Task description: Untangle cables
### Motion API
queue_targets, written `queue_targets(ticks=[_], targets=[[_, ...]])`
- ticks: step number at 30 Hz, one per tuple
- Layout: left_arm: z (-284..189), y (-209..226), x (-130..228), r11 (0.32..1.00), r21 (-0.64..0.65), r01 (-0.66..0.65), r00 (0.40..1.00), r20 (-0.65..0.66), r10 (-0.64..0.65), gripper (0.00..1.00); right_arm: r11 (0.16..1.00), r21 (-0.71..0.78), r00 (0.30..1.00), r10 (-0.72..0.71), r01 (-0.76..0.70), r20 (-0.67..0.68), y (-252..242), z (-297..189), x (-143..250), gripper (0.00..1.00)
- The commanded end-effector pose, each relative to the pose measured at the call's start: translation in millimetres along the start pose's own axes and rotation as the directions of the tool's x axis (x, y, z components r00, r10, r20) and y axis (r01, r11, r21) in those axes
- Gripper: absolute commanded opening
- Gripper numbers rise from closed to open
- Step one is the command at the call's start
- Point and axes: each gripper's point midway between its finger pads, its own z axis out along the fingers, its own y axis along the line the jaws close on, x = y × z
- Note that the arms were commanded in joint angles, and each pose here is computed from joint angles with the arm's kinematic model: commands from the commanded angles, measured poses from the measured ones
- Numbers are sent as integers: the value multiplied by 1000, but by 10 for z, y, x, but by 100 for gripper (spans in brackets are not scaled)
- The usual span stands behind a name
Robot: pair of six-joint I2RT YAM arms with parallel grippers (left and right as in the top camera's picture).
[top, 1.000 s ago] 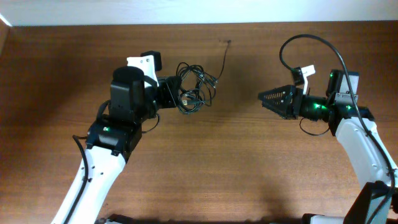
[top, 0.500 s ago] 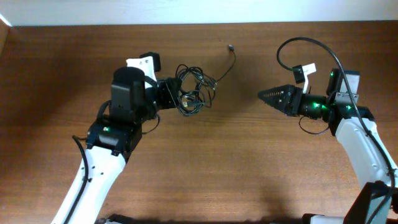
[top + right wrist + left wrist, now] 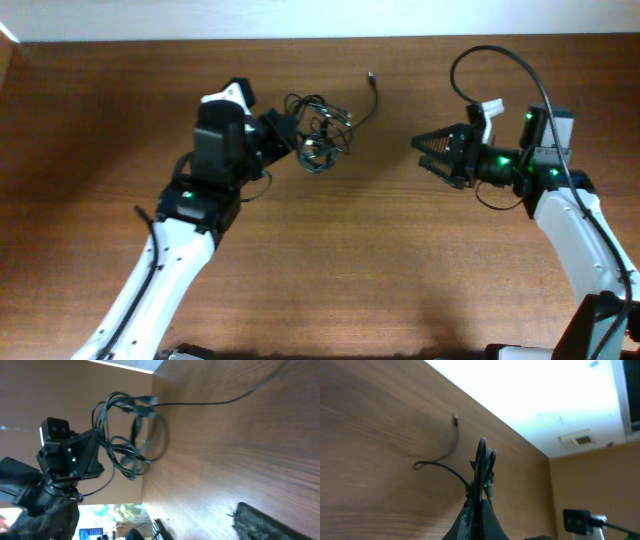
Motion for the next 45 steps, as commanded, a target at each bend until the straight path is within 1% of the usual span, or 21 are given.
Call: queue_targets(ticks=[1,5,9,14,19,22,24,26,29,38,41,43,45], targets=[[113,-239,113,998,65,-14,1000,-18,15,0,990,-17,989,140,-141,-47,116,176,72,88],[126,-420,183,993,116,-37,999,-16,39,0,969,33,968,246,-245,-40,96,337,120,87],[130,-421,184,993,114,-38,999,-13,40,0,940,79,943,333,-331,-17,58,461,161,79],[128,-446,178,992,124,-17,1000,-13,18,0,912,109,917,398,-396,7,33,548,187,63],[130,-552,267,988,150,-25,999,-26,30,0,862,127,870,492,-492,32,18,616,219,57],[130,-595,305,987,159,3,999,-36,3,0,847,141,859,509,-512,63,-17,642,206,50],[130,-603,318,987,160,11,999,-41,-5,0,845,144,857,509,-515,74,-30,641,193,44],[130,-602,320,987,160,11,999,-42,-5,0,842,148,855,510,-518,91,-52,635,171,36],[130,-602,335,987,161,12,999,-50,-4,0,841,155,855,505,-518,116,-84,629,140,29],[130,-603,351,987,160,13,998,-55,-4,0,816,149,829,541,-558,142,-99,626,109,31],[131,-611,361,986,160,44,998,-61,-35,0,806,147,819,556,-573,145,-98,627,109,31],[130,-639,385,985,166,41,997,-65,-31,0,806,147,819,556,-573,145,-98,627,110,35],[130,-641,388,985,167,41,997,-65,-30,0,807,147,819,555,-573,145,-98,627,110,36]])
